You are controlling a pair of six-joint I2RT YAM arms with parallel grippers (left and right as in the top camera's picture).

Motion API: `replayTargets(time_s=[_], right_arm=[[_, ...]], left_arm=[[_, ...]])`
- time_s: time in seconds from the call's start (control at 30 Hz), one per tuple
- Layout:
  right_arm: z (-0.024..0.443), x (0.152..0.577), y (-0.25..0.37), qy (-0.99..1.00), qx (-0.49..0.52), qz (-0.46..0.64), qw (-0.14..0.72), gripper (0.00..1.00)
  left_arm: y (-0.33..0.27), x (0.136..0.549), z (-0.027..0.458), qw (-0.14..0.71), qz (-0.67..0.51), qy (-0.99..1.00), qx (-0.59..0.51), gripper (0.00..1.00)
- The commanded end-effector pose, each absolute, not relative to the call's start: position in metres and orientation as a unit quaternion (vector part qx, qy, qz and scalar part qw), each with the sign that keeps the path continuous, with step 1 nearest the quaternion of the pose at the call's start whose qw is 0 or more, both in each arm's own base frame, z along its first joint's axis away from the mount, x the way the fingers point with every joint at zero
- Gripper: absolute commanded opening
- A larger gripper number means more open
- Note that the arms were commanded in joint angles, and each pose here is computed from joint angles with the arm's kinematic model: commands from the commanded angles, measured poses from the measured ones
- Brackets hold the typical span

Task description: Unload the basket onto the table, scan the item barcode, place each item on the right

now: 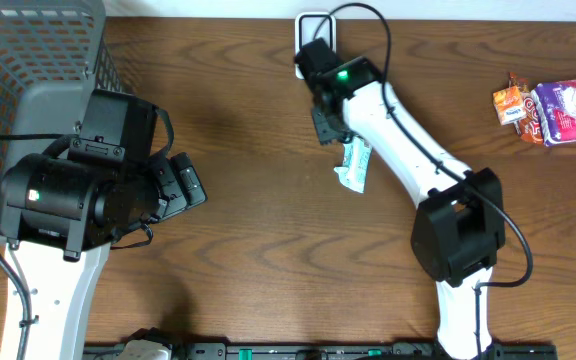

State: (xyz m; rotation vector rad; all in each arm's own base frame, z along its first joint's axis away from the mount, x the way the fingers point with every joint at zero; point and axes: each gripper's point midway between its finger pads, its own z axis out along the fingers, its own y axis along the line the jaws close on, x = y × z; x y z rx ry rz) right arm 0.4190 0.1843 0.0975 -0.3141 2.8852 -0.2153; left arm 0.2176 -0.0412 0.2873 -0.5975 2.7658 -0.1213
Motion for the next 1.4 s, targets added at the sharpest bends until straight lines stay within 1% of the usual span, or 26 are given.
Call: replayTargets(time_s=[0.0,0.13,0.27,0.33,0.53,0.67,0.8,1.13,1.27,1.37], right_arm=[[0.082,0.395,0.207,0.989,-0.132,-0.003,0.064,0.55],[0.064,0.386,0.206,0.988,-0.139,-0.033,0.061,0.51],[0.056,0.385,0.180,0.985,-0.068,-0.130,0.088,0.52],[0.052,0.384,0.176,0.982,-0.051,-0.153,0.101,0.54],[0.029,0.383,0.188,0.979,-0.059,-0.151,0.127,0.55],[0.017,0.385,0.180,0.970,-0.060,-0.179,0.151,0.55],[0.013,0.385,0.163,0.961,-0.037,-0.218,0.169,0.56],[0.000,0.385,0.148,0.958,-0.030,-0.230,0.171,0.53],[0.007,0.394,0.131,0.945,-0.047,-0.268,0.180,0.54],[0.017,0.400,0.122,0.930,-0.073,-0.306,0.191,0.57]], left_arm=[[-0.038,0.218,0.287,0.155,-0.036,0.964,-0.214,0.98],[-0.038,0.218,0.287,0.155,-0.036,0.964,-0.214,0.98],[-0.038,0.218,0.287,0.155,-0.036,0.964,-0.214,0.98],[-0.038,0.218,0.287,0.155,-0.036,0.964,-0.214,0.98],[-0.038,0.218,0.287,0.155,-0.036,0.964,-0.214,0.98],[-0.038,0.218,0.287,0.155,-0.036,0.964,-0.214,0.98],[-0.038,0.218,0.287,0.155,-0.036,0.964,-0.214,0.98],[-0.038,0.218,0.287,0.155,-0.036,0.964,-0.214,0.98],[-0.038,0.218,0.287,0.155,-0.036,0.964,-0.214,0.98],[-0.038,0.218,0.287,0.155,-0.036,0.964,-0.214,0.98]])
